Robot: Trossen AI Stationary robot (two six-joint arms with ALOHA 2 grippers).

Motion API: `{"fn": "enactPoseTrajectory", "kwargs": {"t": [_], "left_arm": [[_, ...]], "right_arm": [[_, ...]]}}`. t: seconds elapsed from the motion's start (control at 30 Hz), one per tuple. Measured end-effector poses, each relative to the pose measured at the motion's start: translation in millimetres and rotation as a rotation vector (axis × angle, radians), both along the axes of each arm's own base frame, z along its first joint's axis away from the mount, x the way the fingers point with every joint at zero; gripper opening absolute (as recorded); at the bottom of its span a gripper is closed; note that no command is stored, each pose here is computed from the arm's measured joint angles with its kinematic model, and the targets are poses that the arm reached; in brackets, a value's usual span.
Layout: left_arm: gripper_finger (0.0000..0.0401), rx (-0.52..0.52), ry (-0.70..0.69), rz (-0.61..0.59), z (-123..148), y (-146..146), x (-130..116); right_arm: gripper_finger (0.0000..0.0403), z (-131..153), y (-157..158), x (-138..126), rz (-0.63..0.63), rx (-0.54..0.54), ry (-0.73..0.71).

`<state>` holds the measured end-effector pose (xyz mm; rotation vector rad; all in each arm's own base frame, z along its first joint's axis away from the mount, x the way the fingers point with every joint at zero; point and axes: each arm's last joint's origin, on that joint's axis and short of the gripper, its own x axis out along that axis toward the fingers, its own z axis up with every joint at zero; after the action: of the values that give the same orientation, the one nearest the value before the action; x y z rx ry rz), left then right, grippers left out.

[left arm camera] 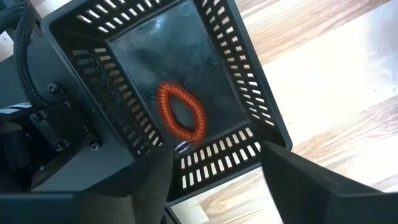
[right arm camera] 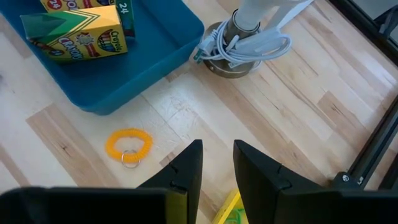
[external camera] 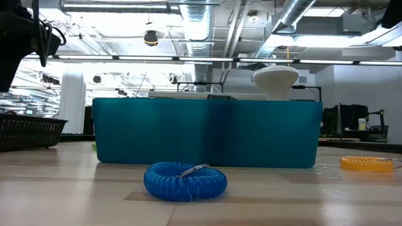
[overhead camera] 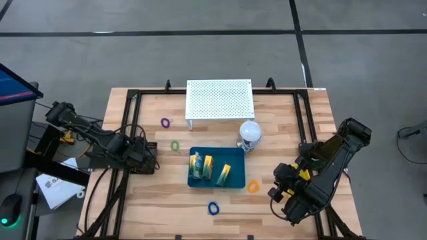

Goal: Pick & Place Office Desk Supplies
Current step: Put the yellow spring keychain into the black bin

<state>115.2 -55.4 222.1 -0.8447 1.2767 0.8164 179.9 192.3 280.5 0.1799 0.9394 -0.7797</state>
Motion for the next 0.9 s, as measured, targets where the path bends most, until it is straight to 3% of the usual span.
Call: {"fn": "enactPoseTrajectory", "kwargs": {"t": [0.2, 0.5, 0.73, 0.9], "left_arm": [[0.0268, 0.0, -0.001, -0.001, 0.0, 0.0, 0.0], [0.0254, -0.005, -0.01, -0.004, 0.4, -0.3, 0.4], [0.0251, -0.012, -0.032, -0.009, 1.2, -0.7, 1.4], [0.0249, -0.012, -0.044, -0.021, 1.4, -1.2, 2.5]], "right_arm": [[0.0087, -0.1, 0.1, 0.0, -0.001, 0.0, 0.0], [0.0088, -1.4, 6.4, 1.3, -0.018, 0.059, -0.059], [0.0113, -26.5, 15.2, 2.9, -0.147, 0.206, -0.21], [0.016, -61.8, 3.5, 6.8, -0.352, 0.429, -0.211]]}}
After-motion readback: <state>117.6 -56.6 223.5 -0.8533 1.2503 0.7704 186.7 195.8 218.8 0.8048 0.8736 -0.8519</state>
